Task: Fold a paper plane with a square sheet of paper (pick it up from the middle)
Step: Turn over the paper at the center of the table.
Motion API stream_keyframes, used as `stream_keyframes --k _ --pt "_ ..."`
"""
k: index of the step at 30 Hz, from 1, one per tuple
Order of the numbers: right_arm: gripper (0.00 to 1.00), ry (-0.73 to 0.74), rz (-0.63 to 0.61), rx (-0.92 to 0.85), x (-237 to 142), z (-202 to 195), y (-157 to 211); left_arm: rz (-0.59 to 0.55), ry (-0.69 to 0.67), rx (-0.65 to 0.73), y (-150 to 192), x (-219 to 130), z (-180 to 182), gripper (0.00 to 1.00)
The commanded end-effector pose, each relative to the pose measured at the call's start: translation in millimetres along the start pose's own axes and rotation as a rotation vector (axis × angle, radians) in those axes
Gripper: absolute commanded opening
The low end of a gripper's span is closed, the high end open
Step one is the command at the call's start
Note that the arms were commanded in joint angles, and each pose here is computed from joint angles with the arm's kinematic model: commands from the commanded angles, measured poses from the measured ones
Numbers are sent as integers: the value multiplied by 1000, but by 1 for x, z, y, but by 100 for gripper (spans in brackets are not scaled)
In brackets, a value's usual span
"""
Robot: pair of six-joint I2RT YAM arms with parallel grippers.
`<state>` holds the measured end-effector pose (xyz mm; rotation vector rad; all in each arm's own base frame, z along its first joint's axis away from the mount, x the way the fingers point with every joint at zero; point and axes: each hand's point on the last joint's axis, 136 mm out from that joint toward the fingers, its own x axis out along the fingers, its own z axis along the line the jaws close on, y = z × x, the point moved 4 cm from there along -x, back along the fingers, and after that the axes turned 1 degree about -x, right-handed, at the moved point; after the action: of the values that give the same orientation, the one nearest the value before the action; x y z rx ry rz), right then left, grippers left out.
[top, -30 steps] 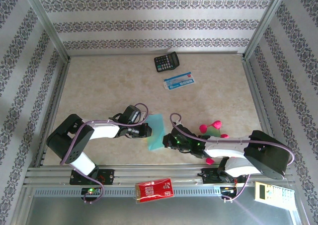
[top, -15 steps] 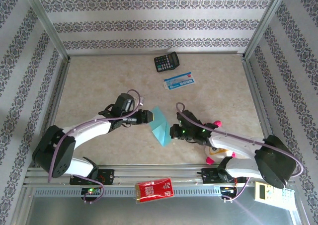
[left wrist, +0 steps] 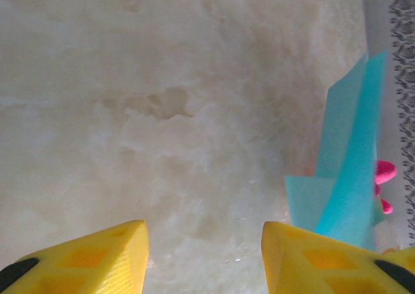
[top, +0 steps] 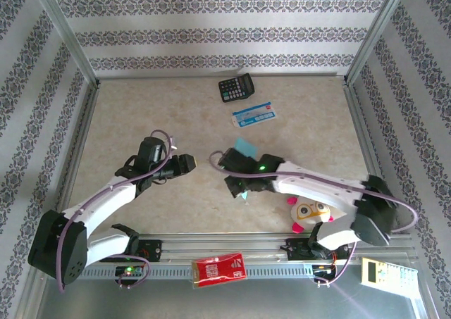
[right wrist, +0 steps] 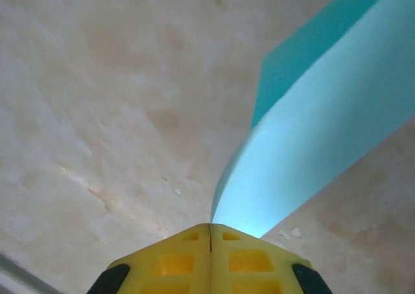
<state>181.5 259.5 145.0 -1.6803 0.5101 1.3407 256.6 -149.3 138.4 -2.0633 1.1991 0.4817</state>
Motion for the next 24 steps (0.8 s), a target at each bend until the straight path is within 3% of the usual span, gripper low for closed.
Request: stream_keyframes --k 1,10,24 --pt "0 66 65 -73 18 15 5 4 -43 -52 5 -5 15 50" --pt "1 -112 105 -38 66 69 16 44 -29 -137 15 1 27 47" --pt "10 -205 24 -23 75 75 19 219 202 -191 6 49 -13 25"
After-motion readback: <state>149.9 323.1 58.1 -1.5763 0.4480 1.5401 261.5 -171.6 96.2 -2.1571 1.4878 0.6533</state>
